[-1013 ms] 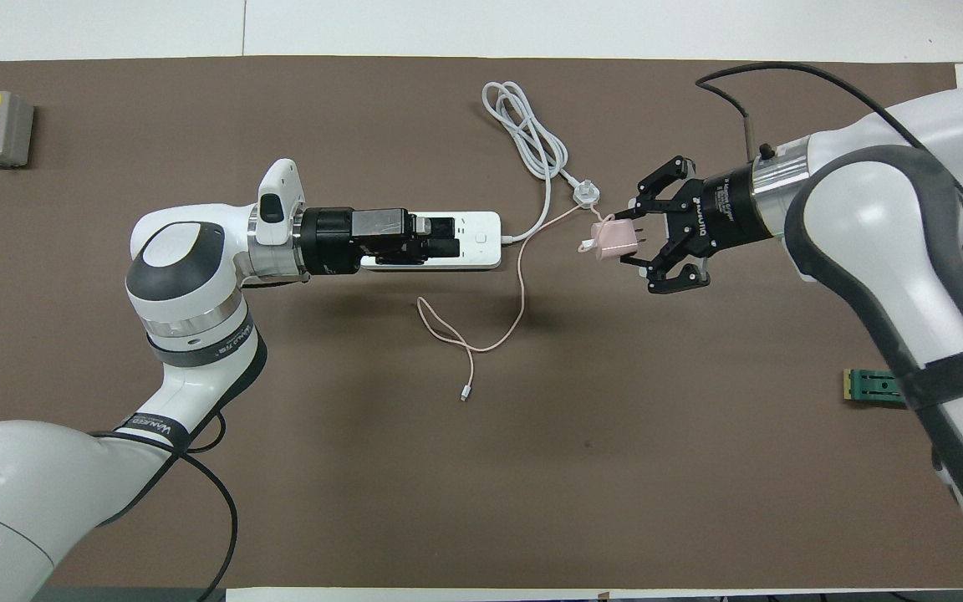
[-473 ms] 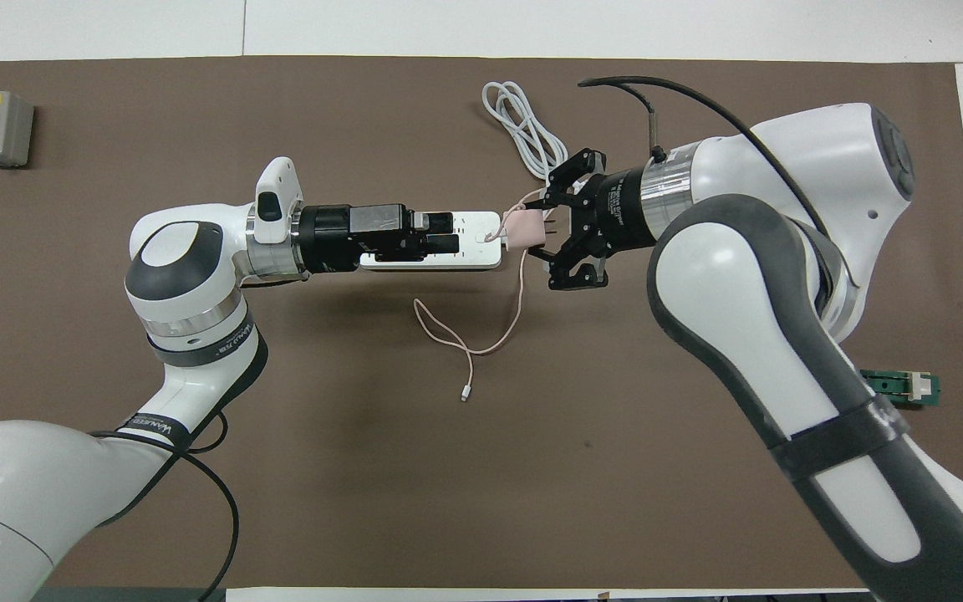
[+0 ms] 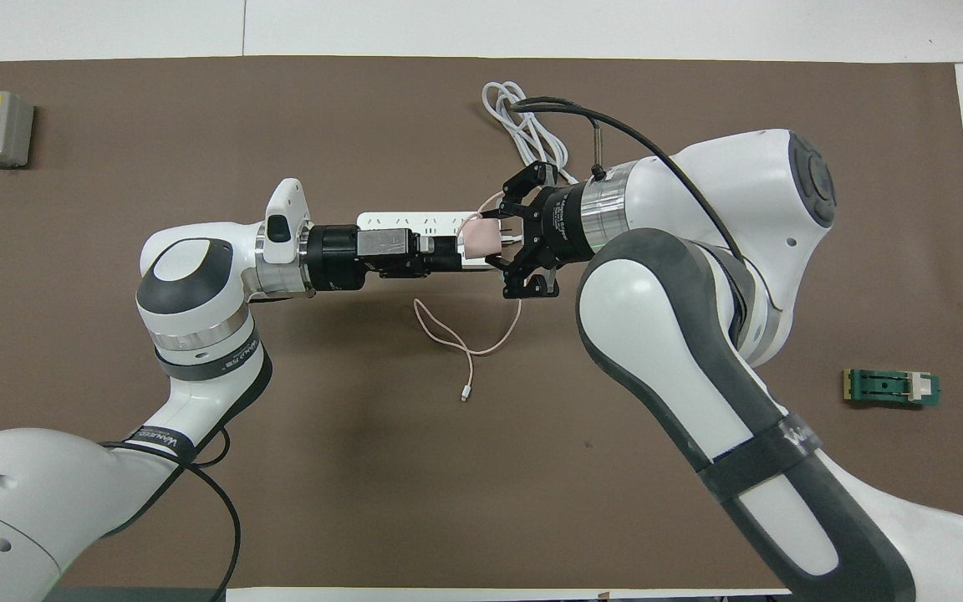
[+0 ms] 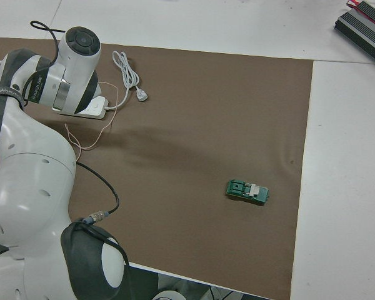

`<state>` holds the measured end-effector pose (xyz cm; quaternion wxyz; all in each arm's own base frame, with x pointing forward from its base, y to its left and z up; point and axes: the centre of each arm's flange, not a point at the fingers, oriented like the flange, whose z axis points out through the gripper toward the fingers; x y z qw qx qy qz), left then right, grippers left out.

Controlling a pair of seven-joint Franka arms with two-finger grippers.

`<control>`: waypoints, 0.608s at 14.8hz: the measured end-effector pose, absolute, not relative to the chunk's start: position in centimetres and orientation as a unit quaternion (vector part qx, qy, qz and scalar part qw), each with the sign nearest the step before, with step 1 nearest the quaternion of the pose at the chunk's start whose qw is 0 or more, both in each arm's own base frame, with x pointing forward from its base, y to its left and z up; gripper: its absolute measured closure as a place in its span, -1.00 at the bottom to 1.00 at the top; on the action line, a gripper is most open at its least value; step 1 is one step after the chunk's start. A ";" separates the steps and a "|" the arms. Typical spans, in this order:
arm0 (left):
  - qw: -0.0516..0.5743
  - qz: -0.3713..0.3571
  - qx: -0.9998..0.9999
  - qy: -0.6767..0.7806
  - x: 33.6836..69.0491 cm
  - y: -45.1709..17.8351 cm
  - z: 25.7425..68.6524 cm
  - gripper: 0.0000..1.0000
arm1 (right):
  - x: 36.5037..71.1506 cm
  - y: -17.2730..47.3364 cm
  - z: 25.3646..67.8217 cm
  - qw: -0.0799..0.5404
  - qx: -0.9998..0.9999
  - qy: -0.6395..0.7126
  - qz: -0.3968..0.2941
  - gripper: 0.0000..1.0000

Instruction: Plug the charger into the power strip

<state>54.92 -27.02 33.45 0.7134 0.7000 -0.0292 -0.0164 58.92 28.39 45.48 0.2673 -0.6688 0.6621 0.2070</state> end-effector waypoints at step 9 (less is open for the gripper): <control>0.696 0.000 0.717 -0.030 53.5 -26.8 32.1 -1.00 | 58.6 29.3 44.7 0.261 -0.673 0.659 0.210 -0.05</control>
